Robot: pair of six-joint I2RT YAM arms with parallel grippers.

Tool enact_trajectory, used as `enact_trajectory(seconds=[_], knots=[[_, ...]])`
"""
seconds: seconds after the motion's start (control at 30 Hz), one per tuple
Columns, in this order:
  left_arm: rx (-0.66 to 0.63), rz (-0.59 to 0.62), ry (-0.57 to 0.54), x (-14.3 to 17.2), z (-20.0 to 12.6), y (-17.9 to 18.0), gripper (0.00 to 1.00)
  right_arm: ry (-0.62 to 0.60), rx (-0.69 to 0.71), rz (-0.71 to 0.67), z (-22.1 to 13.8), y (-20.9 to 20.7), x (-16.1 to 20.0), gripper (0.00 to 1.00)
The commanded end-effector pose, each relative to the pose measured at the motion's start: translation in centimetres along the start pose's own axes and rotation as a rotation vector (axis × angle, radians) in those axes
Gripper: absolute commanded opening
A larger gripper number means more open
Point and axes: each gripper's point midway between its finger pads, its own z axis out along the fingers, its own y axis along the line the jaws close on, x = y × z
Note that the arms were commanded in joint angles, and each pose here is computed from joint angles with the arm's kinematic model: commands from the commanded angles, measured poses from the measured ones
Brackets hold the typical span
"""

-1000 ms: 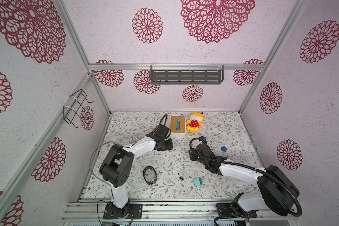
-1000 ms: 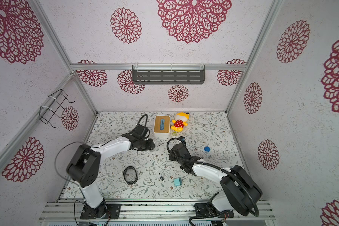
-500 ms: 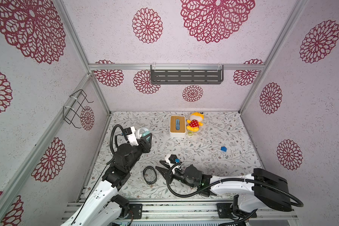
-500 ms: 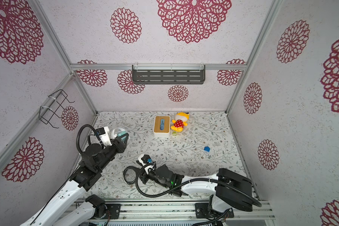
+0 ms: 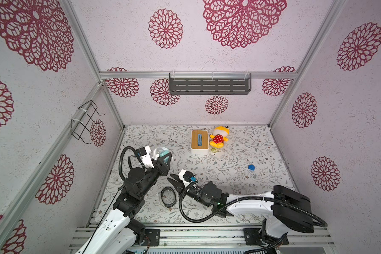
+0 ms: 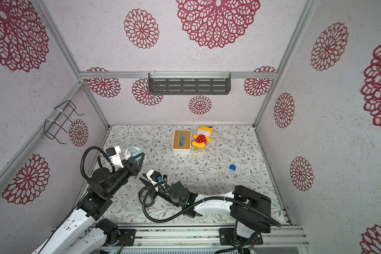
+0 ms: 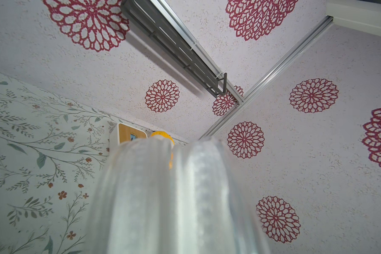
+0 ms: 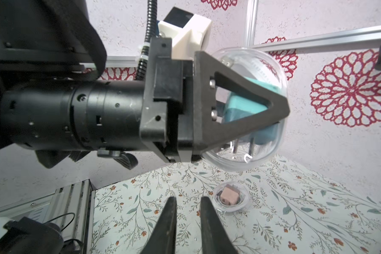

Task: Pack away charging kits
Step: Zip the zipper on the storage bag.

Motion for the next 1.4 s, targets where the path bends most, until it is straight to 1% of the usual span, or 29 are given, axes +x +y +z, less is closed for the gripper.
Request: enact_trajectory(seconds=[0.0,0.43,0.7,0.87,1.0,1.37], knots=[[0.079,-0.018,-0.031,-0.8,-0.2,-1.7,0.00,-0.113,-0.010,-0.019,0.3,0.4,-3.2,0.22],[0.137,-0.047,0.003,-0.3,0.0,-2.7,0.00,-0.101,0.056,-0.087,1.4,-0.5,-3.6,0.23],[0.157,-0.046,0.005,-0.2,-0.1,-2.9,0.00,-0.099,0.124,-0.136,1.5,-1.6,-4.7,0.22],[0.160,-0.043,0.007,-0.2,-0.1,-3.0,0.00,-0.075,0.140,-0.163,1.4,-1.9,-4.2,0.22],[0.165,-0.045,0.012,0.0,0.0,-3.0,0.00,-0.077,0.159,-0.174,1.1,-2.3,-3.9,0.27],[0.171,-0.045,0.016,0.1,0.1,-3.1,0.00,-0.081,0.192,-0.191,0.8,-2.8,-4.4,0.26]])
